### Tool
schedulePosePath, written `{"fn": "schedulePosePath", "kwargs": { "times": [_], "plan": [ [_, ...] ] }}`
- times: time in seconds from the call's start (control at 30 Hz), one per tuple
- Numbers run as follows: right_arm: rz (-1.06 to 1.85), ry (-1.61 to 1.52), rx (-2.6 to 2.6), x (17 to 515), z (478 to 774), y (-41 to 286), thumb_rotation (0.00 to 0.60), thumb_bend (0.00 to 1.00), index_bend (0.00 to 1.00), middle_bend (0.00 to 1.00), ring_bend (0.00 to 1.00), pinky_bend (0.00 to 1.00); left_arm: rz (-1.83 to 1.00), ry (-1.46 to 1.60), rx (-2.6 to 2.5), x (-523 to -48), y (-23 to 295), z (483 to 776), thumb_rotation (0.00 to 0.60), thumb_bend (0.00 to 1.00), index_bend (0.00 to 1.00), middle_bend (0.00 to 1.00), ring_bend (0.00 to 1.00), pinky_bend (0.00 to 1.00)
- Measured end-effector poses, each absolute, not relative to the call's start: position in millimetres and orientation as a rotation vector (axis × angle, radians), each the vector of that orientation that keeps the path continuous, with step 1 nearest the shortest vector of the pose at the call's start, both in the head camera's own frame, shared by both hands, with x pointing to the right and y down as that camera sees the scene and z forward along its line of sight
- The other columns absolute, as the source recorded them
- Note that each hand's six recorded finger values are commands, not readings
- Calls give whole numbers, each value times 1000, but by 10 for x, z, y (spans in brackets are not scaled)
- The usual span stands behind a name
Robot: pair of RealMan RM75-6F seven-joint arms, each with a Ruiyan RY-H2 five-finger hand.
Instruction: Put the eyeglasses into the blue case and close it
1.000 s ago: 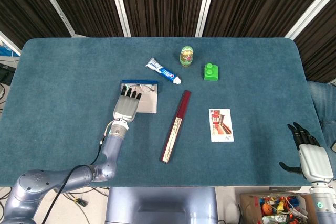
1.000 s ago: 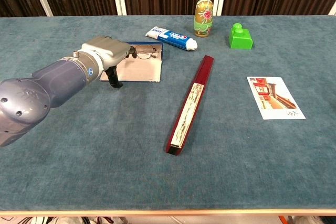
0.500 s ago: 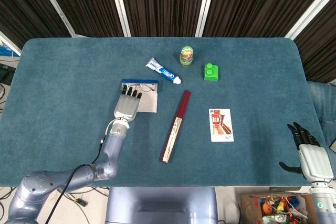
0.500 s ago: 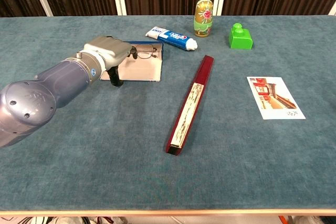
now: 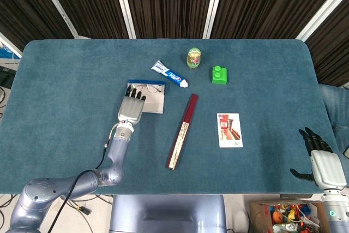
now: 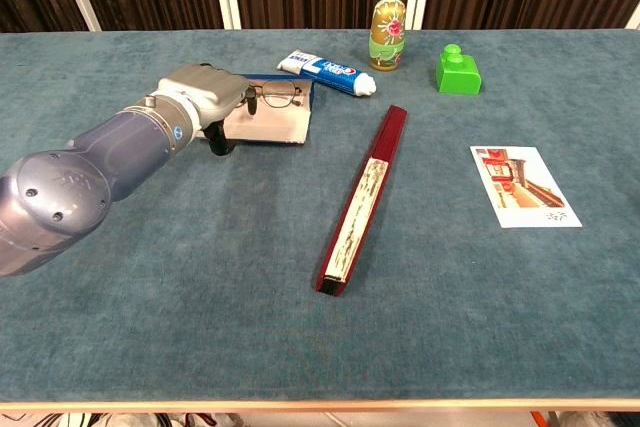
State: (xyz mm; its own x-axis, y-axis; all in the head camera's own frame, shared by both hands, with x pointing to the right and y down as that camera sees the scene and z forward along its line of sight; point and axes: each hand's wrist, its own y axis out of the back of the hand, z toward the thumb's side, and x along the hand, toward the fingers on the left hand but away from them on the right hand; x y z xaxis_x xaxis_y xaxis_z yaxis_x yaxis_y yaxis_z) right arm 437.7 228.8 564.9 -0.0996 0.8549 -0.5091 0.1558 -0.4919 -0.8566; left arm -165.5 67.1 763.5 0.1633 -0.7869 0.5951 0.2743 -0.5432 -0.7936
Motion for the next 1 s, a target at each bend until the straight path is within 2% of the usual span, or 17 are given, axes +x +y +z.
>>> {"fn": "schedulePosePath", "kwargs": {
  "times": [0.33, 0.7, 1.0],
  "plan": [
    [1649, -1110, -1627, 4381, 5652, 2295, 600, 64, 58, 0, 90, 180, -1522, 553, -1534, -1627, 536, 7565, 600, 405, 300, 166, 51, 46],
    [1650, -1112, -1625, 4383, 5649, 2294, 600, 64, 58, 0, 90, 179, -1521, 584, -1492, -1535, 337, 7535, 600, 410, 416, 172, 51, 46],
    [1654, -1114, -1623, 4389, 5648, 2298, 600, 63, 62, 0, 90, 180, -1537, 584, -1493, -1518, 333, 7633, 600, 410, 420, 171, 51, 46]
  ]
}}
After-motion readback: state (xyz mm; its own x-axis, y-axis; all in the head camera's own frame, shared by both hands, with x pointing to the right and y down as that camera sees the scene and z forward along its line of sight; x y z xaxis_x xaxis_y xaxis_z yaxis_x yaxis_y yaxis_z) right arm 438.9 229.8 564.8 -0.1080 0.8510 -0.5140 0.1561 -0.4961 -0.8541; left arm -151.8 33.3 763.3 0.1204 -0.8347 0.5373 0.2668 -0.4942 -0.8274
